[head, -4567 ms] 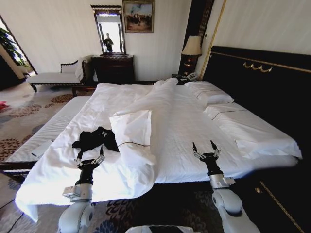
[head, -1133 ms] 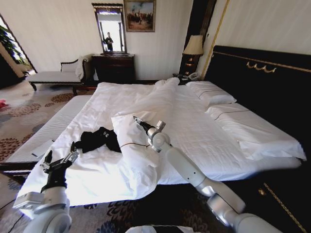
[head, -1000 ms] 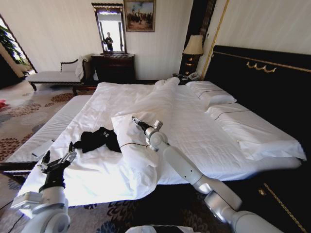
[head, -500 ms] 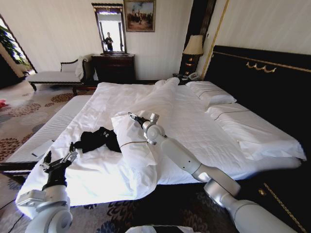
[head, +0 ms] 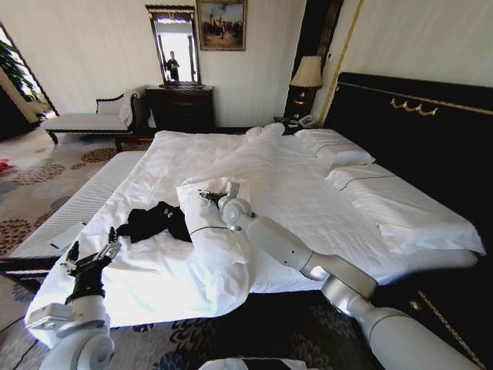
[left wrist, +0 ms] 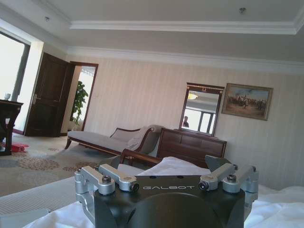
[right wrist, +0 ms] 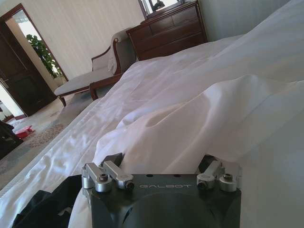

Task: Fold the clothes on the bed.

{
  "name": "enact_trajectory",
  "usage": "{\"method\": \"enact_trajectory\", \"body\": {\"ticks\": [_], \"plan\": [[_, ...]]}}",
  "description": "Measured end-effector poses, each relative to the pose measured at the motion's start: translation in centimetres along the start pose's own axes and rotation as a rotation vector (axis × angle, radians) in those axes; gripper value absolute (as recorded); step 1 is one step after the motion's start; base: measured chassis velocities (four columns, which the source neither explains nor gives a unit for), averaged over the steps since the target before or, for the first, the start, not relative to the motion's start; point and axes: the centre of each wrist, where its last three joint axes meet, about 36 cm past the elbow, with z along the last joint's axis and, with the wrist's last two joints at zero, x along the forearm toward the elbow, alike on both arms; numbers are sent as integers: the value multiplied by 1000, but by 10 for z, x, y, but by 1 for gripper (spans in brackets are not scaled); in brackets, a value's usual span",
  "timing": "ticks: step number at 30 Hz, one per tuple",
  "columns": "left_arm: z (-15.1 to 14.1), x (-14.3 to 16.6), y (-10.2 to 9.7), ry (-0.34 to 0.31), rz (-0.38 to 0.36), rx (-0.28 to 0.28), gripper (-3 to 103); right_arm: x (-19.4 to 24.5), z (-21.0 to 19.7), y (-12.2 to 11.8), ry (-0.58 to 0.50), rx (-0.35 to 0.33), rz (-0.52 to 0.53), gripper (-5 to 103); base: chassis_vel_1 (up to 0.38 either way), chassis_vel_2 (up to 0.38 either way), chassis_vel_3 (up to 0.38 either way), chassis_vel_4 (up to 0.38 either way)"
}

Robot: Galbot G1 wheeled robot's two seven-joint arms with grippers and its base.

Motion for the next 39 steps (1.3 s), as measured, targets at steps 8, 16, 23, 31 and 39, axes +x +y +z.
{"method": "enact_trajectory", "body": {"ticks": [8,16,23,31,39], "plan": [[3,-2,1,-1,-1,-2,100,-1,-2,0,0,0,7,57,0,0,0,0],[3,-3,1,-2,1,-3,100,1,-2,6,-10,-11,-9,35,0,0,0,0],[4,-4,3,-6,-4,-7,100,5,-3,14,-29,-43,-54,8,0,0,0,0],[5,-3,1,-6,-3,-6,100,16,-9,6,-89,-92,-116,1,0,0,0,0],[12,-4,-1,-1,-1,-3,100,56,-2,-44,-170,-243,-103,1,0,0,0,0]]}}
